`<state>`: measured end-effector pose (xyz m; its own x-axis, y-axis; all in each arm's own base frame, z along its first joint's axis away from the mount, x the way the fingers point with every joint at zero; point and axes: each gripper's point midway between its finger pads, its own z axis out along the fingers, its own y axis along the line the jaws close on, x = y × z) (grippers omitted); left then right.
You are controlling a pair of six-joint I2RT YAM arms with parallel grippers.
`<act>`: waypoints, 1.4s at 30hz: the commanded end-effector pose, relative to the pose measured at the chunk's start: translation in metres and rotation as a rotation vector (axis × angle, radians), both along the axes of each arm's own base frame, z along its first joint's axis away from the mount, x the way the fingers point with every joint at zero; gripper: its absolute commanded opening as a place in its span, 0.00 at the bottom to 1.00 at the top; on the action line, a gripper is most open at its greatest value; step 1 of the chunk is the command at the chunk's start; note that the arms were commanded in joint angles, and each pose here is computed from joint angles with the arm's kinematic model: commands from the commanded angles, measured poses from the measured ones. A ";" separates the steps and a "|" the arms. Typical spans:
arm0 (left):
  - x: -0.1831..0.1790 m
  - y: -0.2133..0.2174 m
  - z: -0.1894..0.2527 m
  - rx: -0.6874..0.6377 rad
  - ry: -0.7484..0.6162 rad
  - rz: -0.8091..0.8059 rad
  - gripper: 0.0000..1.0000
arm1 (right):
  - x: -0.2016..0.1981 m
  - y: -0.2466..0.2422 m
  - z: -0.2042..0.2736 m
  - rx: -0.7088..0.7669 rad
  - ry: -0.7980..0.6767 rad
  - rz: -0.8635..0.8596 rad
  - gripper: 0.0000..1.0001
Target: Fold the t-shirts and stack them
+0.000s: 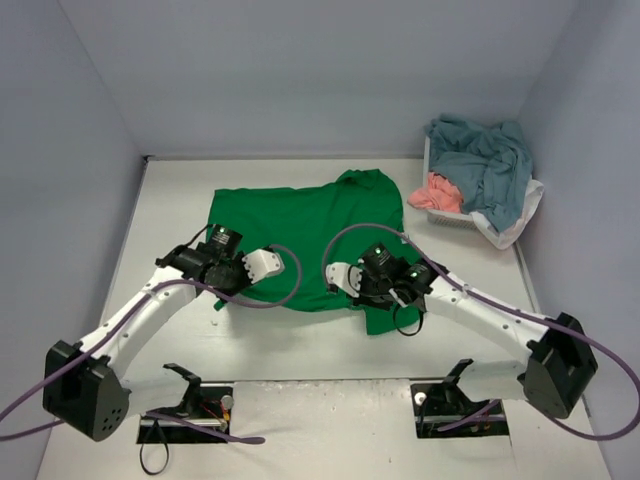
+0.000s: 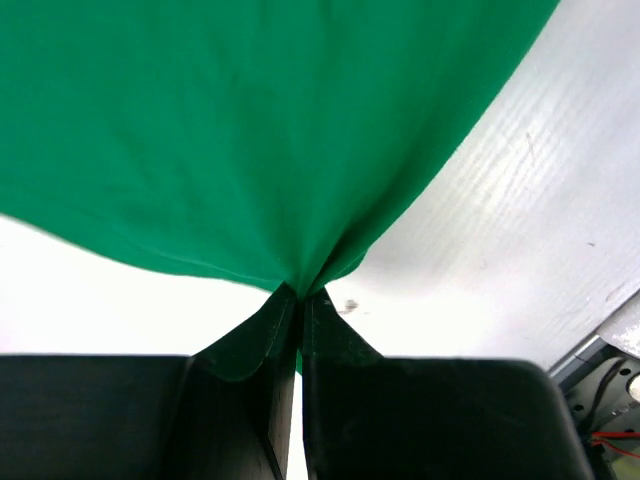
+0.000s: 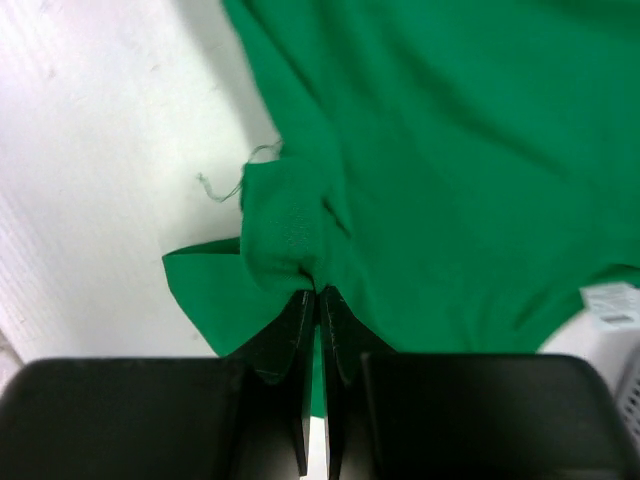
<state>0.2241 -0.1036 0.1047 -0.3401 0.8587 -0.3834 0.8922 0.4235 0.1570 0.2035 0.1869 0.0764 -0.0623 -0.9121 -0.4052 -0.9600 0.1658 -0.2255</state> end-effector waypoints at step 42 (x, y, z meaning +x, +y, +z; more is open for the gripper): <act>0.088 0.023 0.001 0.052 -0.072 0.157 0.00 | 0.177 -0.016 0.052 0.210 -0.082 -0.129 0.00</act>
<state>0.2803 -0.0816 0.0837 -0.4775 0.8247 -0.3030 0.8259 0.5390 0.1654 0.3538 0.1647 0.1071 -0.1950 -0.8108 -0.5518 -0.9195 0.3469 -0.1848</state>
